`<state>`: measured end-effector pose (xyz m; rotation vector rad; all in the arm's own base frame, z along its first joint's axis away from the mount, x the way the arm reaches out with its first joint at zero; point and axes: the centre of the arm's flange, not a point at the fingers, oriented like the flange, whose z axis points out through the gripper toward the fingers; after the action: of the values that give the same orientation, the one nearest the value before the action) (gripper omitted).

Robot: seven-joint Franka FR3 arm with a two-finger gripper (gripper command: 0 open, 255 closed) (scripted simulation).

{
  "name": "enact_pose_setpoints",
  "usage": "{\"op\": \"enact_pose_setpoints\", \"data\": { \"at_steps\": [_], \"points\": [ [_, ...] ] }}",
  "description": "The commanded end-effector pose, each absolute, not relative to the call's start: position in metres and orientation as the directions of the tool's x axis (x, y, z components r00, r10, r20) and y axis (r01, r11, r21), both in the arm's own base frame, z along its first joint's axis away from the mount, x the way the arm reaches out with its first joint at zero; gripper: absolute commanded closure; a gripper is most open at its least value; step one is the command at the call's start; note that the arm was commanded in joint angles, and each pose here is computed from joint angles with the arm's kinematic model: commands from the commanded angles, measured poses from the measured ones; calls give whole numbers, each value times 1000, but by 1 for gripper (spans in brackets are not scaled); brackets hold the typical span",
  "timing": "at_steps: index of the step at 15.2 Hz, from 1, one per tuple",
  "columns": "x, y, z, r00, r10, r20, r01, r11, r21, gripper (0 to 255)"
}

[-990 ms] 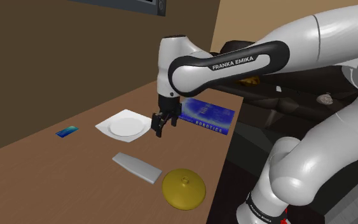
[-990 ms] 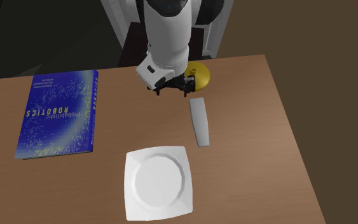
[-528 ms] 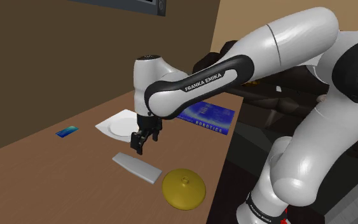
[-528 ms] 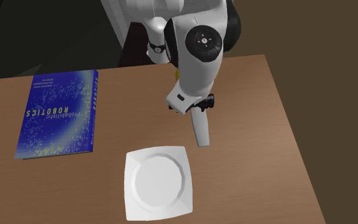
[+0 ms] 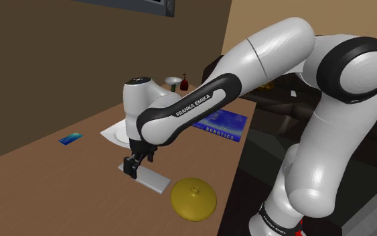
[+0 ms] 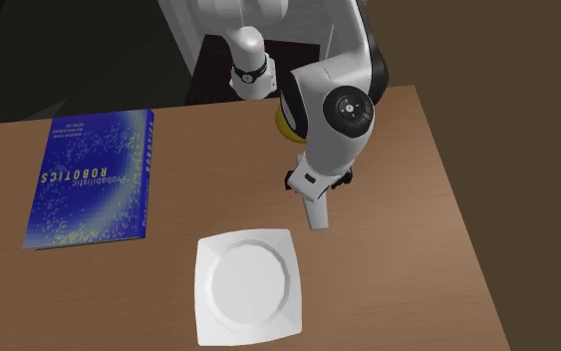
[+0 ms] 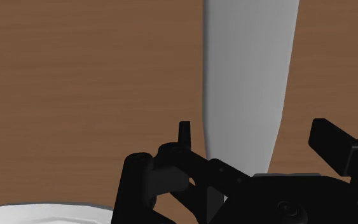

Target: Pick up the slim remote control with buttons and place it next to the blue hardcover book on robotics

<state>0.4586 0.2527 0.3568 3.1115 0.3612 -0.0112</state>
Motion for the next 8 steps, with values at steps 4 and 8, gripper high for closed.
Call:
{"op": "enact_pose_setpoints", "data": {
  "at_steps": [4, 8],
  "points": [
    [459, 253, 327, 973, 230, -8, 230, -973, 8, 0],
    [459, 253, 327, 973, 230, -8, 230, -973, 8, 0]
  ]
}}
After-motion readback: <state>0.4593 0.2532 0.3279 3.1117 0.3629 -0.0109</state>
